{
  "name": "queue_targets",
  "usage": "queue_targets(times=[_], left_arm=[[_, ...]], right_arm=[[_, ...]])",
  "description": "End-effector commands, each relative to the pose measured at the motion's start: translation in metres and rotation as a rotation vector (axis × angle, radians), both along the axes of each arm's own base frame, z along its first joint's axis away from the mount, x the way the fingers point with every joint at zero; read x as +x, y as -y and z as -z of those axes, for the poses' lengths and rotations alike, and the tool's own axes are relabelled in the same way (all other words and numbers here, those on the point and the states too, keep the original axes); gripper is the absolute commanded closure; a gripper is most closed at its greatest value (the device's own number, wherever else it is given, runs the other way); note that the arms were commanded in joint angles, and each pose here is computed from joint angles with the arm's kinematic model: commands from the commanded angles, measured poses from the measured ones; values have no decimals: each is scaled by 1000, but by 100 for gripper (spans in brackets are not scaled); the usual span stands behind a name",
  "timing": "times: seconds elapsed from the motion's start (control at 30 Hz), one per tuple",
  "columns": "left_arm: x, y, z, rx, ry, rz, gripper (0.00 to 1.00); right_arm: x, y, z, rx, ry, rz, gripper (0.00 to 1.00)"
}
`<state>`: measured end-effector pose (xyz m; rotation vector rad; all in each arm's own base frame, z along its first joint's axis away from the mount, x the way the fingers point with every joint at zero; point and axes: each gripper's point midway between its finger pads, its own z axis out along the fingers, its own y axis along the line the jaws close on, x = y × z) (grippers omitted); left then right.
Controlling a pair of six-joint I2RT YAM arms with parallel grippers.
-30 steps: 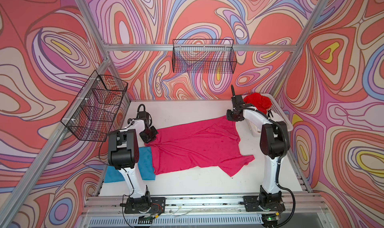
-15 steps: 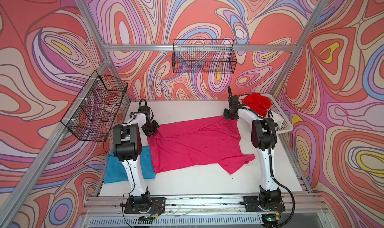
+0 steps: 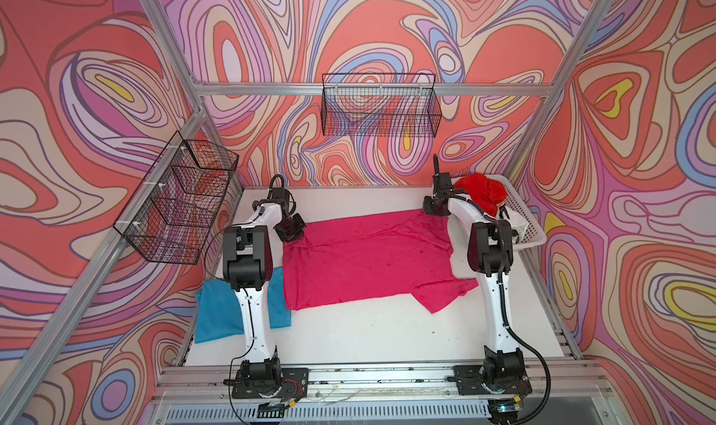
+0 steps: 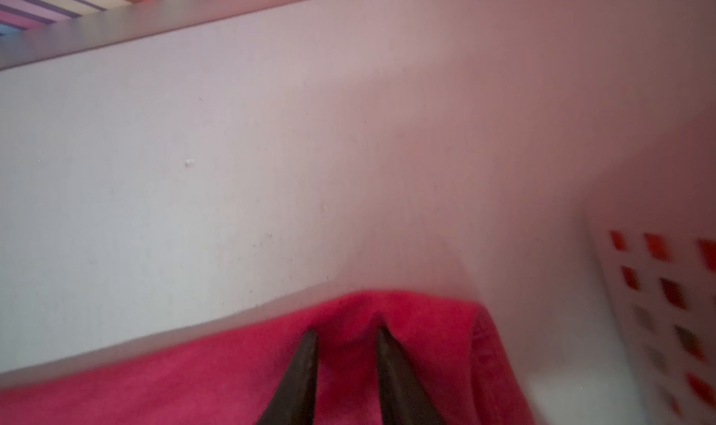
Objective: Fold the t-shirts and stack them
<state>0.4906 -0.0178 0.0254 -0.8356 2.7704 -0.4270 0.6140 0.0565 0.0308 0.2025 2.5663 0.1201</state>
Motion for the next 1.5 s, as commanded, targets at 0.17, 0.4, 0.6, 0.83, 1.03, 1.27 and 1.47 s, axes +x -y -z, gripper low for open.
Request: queue_targets(times=[0.17,0.4,0.6,0.83,1.03,1.27,1.47], left_arm=[[-16,-1,-6,17,-30,-5,71],[-16,1,-24,16,7,-7,67],[-22,3,-27,13,11,-5,66],[-27,3,-27,13,9,-5,66],[-28,4,-27,10,9,-3,65],[-29,4,-28,8,9,1,65],[-30,4,-29,9,14,1,65]], right_arm=[[-32,-38,-52,86,-7,-134,63],[-47,-80,-31,167,-68,-250,61],[-46,-101,-5,161,-111,-301,61],[-47,-104,2,142,-124,-298,62],[-52,-103,0,140,-124,-297,66],[-52,-103,-12,137,-97,-291,78],[-53,-103,-25,126,-74,-285,90]])
